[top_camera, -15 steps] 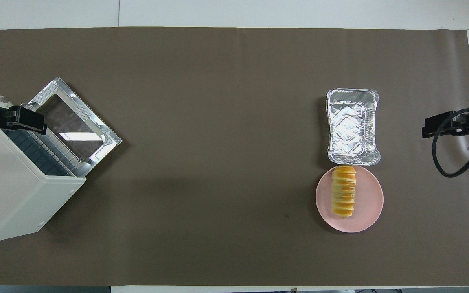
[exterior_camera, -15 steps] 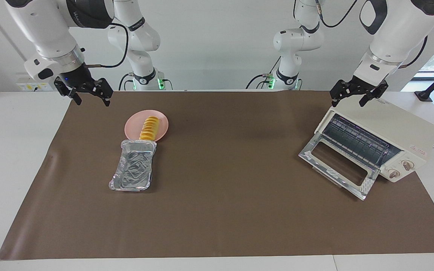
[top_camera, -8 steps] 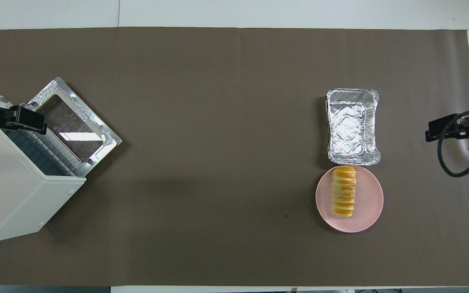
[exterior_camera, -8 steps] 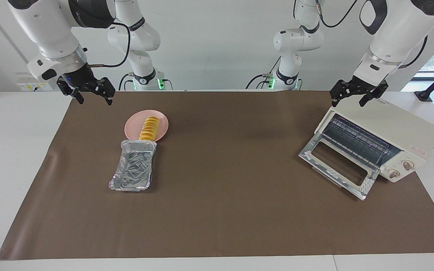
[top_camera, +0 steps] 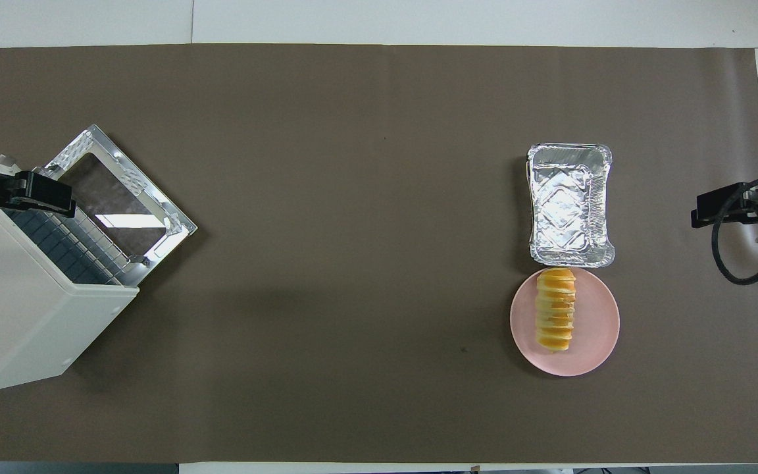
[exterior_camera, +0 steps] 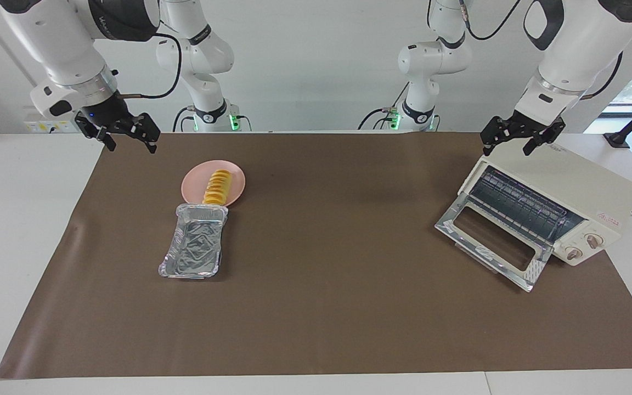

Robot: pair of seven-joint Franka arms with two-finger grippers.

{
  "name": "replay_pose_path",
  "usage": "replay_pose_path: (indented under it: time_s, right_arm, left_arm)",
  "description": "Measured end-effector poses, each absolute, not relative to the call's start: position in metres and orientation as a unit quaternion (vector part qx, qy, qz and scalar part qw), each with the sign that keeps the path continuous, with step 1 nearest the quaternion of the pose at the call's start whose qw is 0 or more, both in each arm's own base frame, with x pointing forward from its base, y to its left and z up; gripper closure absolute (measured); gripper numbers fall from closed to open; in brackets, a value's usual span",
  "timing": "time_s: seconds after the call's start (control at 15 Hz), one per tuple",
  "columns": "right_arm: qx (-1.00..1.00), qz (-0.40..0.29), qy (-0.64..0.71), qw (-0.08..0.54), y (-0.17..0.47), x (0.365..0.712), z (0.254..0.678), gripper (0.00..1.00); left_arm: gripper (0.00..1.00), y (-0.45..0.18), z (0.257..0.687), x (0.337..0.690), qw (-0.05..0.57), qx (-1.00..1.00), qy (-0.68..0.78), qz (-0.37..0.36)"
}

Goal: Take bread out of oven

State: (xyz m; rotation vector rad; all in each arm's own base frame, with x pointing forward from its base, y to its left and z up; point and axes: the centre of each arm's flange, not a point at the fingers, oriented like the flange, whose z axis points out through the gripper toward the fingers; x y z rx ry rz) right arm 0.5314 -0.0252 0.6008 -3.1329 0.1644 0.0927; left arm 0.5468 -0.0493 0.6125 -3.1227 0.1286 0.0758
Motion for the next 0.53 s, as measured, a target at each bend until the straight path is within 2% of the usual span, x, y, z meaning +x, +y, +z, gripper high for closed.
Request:
replay_pose_path:
  time_s: [0.53]
  right_arm:
    - [-0.999, 0.010, 0.052, 0.002, -0.0250, 0.5357, 0.6040, 0.00]
  left_arm:
    - [0.00, -0.0493, 0.6125, 0.5468, 0.008, -0.999, 0.041, 0.024]
